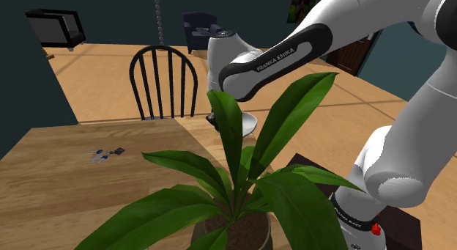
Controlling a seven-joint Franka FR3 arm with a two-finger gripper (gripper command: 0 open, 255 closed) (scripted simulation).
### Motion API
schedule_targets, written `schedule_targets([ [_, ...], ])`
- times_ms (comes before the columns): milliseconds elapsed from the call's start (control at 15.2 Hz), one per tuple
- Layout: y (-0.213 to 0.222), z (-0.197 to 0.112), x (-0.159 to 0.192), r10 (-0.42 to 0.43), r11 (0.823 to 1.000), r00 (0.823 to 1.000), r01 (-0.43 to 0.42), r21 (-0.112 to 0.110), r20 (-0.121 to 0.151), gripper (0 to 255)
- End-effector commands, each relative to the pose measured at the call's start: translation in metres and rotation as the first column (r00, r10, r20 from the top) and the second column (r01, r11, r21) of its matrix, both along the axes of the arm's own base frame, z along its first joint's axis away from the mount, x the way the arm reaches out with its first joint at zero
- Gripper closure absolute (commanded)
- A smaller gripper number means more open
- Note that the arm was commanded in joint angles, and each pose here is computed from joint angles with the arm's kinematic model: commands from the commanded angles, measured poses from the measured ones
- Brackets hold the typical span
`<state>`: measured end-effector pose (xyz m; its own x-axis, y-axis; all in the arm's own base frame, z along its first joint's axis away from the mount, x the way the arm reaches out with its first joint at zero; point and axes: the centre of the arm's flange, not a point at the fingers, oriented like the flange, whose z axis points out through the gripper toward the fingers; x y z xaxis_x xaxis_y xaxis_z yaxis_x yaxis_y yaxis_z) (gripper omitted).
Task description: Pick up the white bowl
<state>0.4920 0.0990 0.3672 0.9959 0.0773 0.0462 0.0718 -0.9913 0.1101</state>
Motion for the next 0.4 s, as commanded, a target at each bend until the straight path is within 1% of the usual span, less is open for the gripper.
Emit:
schedule_targets([
  [0, 0.001, 0.01, 0.0, 0.0, 1.0, 1.0, 0.0, 0.0, 0.0, 255],
  [198, 0.001, 0.026, 0.0, 0.0, 1.0, 1.0, 0.0, 0.0, 0.0, 255],
  [330, 0.001, 0.027, 0.0, 0.0, 1.0, 1.0, 0.0, 0.0, 0.0, 255],
])
